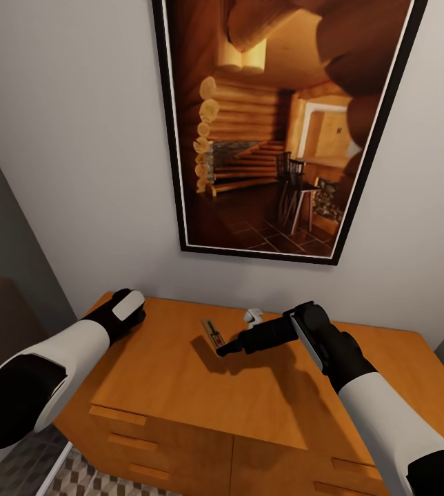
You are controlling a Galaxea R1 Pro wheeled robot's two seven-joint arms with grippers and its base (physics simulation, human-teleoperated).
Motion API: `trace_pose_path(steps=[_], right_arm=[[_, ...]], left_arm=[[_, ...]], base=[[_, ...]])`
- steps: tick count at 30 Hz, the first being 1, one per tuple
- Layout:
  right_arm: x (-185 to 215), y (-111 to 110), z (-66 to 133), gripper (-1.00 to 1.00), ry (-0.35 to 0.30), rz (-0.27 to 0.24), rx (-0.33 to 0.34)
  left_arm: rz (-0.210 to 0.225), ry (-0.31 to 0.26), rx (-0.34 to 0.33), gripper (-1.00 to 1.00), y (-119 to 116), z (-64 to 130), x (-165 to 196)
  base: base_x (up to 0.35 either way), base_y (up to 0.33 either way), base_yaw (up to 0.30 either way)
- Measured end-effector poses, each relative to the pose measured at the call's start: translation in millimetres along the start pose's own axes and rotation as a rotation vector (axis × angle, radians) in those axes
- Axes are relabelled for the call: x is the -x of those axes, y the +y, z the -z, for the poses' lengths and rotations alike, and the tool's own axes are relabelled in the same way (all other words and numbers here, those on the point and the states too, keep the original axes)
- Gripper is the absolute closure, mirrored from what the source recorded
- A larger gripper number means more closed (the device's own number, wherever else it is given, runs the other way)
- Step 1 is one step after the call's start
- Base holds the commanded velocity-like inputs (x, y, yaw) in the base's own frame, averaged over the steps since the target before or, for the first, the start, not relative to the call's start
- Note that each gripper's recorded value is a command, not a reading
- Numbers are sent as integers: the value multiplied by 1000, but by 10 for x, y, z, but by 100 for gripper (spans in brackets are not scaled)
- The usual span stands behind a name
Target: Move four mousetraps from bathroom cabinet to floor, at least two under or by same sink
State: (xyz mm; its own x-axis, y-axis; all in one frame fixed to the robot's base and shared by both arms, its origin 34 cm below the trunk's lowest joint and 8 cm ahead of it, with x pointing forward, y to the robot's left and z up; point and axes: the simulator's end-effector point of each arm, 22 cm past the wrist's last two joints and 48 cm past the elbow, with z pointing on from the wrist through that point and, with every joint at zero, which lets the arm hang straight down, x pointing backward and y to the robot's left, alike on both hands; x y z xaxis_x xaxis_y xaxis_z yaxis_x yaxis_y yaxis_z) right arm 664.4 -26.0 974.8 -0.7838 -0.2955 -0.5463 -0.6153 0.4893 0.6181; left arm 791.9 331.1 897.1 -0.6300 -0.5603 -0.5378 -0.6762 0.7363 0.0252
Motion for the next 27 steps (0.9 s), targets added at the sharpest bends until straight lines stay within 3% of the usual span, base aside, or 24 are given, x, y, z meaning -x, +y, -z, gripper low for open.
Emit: trace_pose_path(steps=[7,8,27], right_arm=[[-2,-2,-1,100,0,-1,0],[-3,-2,-1,100,1,-1,0],[-6,-3,-6,100,1,-3,1]], left_arm=[[-4,-3,-13,-100,-25,-7,4],[-5,-3,-14,100,-25,-7,4],[1,-2,-15,100,-21,-13,5]], base=[[0,0,0],[0,0,0],[0,0,0]])
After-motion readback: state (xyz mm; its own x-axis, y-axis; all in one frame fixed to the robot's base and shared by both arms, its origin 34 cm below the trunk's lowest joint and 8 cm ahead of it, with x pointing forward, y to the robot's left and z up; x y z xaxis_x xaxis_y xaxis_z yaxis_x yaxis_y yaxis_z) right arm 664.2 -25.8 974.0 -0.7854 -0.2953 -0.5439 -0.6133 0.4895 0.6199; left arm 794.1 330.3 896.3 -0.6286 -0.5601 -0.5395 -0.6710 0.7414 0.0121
